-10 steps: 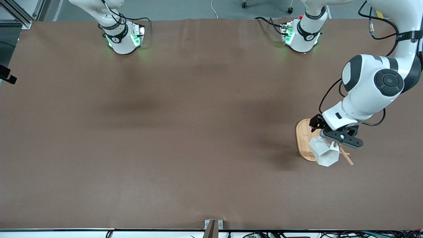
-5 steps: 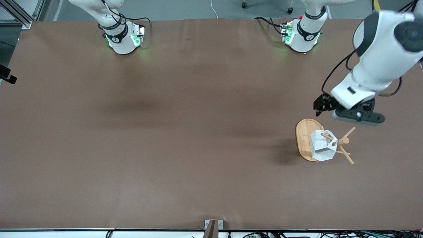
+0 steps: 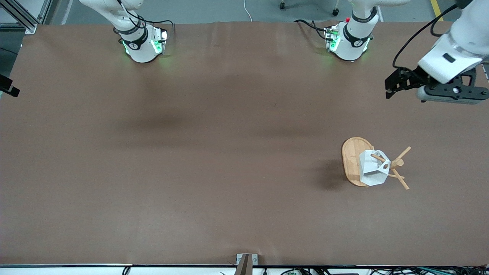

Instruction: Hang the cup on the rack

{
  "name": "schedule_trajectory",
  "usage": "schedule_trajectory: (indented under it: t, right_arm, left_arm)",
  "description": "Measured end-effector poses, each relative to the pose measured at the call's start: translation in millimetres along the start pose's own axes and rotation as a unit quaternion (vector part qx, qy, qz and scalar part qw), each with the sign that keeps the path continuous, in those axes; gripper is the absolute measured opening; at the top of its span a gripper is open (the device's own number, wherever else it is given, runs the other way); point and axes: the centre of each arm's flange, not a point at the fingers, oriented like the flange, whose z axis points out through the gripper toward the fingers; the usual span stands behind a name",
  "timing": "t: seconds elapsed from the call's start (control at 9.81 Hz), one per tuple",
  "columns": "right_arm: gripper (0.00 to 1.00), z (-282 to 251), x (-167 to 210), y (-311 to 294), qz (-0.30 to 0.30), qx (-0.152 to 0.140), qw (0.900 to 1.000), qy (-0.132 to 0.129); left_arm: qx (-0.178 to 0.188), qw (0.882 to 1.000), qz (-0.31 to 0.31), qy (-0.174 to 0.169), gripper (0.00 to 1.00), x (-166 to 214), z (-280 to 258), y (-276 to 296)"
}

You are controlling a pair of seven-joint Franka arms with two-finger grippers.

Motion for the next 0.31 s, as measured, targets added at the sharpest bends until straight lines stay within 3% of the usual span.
schedule_trajectory:
  t: [0.31]
  right_arm:
    - [1.0,0.1,-0.1,0.3,0.0,0.0,1.0,-0.001]
  left_arm:
    - [-0.002,1.0,-0.002,0.009,1.0,1.0,-12.0,-3.0]
